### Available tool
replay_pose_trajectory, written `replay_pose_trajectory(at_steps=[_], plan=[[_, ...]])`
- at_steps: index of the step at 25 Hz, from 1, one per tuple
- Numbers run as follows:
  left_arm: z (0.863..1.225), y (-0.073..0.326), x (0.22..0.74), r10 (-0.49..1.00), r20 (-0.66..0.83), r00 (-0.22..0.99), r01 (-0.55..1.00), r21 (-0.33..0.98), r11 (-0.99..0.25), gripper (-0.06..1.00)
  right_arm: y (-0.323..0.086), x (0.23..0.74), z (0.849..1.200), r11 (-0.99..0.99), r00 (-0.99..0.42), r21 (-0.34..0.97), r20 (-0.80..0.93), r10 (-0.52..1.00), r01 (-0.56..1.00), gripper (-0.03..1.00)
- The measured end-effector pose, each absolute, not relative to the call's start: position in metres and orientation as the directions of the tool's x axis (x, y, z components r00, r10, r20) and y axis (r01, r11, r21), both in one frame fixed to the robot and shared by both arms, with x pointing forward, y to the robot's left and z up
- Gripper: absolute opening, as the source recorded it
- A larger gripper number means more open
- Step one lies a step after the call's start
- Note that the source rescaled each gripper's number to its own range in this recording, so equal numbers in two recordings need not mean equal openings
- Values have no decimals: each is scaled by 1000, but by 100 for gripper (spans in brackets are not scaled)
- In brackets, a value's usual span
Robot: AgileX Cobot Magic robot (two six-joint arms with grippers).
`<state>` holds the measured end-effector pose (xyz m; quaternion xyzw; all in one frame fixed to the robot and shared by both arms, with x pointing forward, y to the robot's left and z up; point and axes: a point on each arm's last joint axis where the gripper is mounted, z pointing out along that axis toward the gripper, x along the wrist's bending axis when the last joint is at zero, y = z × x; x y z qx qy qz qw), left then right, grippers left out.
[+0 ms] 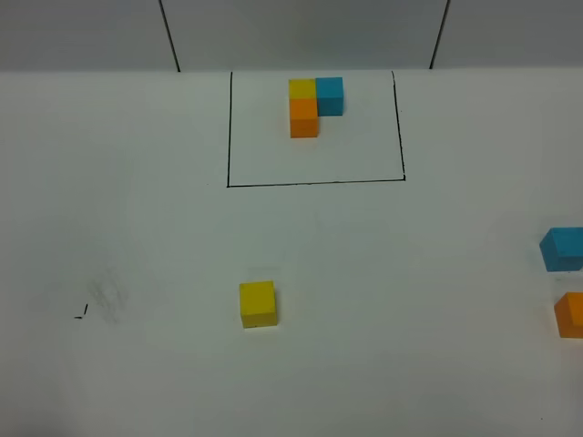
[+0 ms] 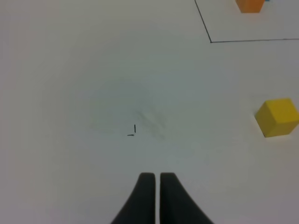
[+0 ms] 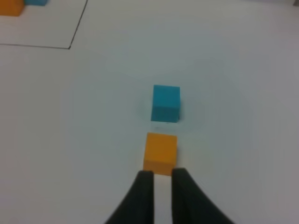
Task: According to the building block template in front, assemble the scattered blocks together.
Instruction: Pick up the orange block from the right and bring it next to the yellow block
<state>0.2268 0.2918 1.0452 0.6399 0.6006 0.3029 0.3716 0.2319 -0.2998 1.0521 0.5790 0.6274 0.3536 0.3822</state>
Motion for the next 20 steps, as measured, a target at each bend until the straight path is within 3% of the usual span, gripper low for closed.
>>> replay_pose_trajectory(at_steps=[6,8,11,20], plan=[[1045,292,227,994,-59,95,544,839,-3,1,-300,232,1052,85,-40,886,-75,996,456,82],[1045,292,227,994,-59,95,544,839,-3,1,-300,232,1052,85,-39,886,-75,996,456,95],[1045,292,227,994,-59,95,544,839,-3,1,-301,232,1052,79,-29,886,-74,997,457,100],[1045,292,227,994,-59,95,544,839,-3,1,-301,245,1052,74,-28,843,-69,997,532,94]])
